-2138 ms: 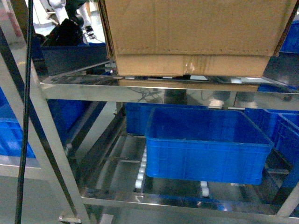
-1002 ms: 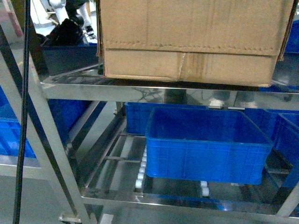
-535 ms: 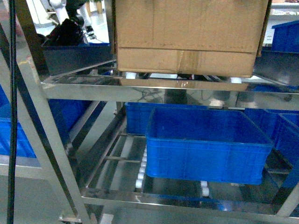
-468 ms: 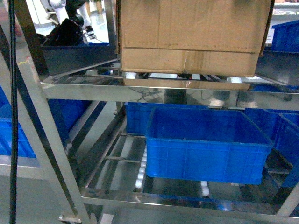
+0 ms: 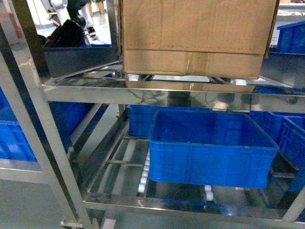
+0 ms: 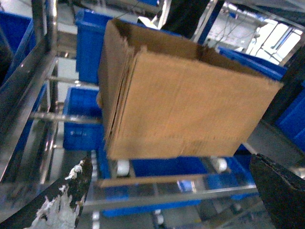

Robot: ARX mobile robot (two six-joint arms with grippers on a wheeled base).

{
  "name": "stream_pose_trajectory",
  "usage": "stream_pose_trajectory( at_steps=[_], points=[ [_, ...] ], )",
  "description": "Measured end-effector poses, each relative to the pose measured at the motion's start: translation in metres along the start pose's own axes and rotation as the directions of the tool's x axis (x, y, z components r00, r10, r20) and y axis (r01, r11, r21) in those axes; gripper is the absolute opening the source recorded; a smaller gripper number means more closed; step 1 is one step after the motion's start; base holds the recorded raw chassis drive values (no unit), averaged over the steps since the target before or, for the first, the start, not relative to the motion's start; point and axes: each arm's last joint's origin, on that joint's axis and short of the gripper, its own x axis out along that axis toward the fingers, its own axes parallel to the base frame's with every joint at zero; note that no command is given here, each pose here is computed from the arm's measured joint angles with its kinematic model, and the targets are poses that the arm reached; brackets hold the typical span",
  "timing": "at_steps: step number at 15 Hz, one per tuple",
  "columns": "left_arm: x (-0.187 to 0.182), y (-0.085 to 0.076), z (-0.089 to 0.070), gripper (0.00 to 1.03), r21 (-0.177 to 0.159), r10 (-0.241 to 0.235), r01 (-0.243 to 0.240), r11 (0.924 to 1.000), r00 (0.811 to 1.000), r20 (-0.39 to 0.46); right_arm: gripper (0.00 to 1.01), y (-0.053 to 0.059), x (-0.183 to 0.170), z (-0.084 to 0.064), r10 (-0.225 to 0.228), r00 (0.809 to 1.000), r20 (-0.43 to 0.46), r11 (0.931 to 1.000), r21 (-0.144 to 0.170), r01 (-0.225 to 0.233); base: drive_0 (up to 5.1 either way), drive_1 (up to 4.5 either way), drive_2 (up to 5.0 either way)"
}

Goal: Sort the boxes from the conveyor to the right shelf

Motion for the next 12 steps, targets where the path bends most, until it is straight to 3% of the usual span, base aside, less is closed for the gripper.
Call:
stream_pose_trajectory(
  at_steps=[2,3,5,6,7,8,9,10,12],
  points=[
    [-0.040,0.013,-0.034,0.98,-0.015,0.106,-0.108,0.9941,0.990,-0.094,0.98,-0.009,-0.047,-0.010,0.012,0.994,-0.106,0.9999,-0.003,-0.012,0.0,0.00,0.0],
    [-0.056,0.015,-0.044,0.98,-0.001,0.154,-0.155,0.9879,0.982,-0.109,0.98,-0.016,-0.065,-0.012,-0.011,0.990,-0.140,0.9999,-0.011,0.010,0.0,0.00,0.0],
    [-0.065,0.012,-0.041,0.98,0.015,0.147,-0.147,0.9891,0.986,-0.079,0.98,-0.019,-0.070,-0.006,-0.025,0.994,-0.111,0.9997,-0.007,0.024,0.0,0.00,0.0],
    [-0.062,0.012,-0.043,0.96,0.044,0.155,-0.154,0.9871,0.987,-0.031,0.86,-0.021,-0.073,-0.012,0.005,0.998,-0.060,1.0000,0.006,-0.005,0.0,0.00,0.0],
    [-0.064,0.015,-0.050,0.85,0.109,0.217,-0.234,0.9662,0.965,0.150,0.75,-0.023,-0.084,-0.027,0.020,0.998,-0.056,0.9998,0.007,-0.019,0.0,0.00,0.0],
    [-0.084,0.032,-0.079,0.63,0.177,0.275,-0.339,0.9239,0.910,0.310,0.53,-0.028,-0.102,-0.057,0.014,0.998,-0.068,0.9999,0.006,-0.014,0.0,0.00,0.0],
    [-0.093,0.040,-0.093,0.49,0.194,0.279,-0.358,0.9134,0.897,0.343,0.38,-0.030,-0.112,-0.073,0.011,0.997,-0.073,0.9999,0.005,-0.011,0.0,0.00,0.0],
    [-0.099,0.046,-0.111,0.34,0.213,0.275,-0.355,0.9105,0.903,0.329,0.24,-0.038,-0.121,-0.087,0.030,0.996,-0.081,0.9996,0.006,-0.029,0.0,0.00,0.0],
    [-0.110,0.055,-0.135,0.09,0.222,0.279,-0.355,0.9081,0.908,0.314,0.02,-0.042,-0.135,-0.105,0.006,0.997,-0.082,1.0000,0.005,-0.006,0.0,0.00,0.0]
  ],
)
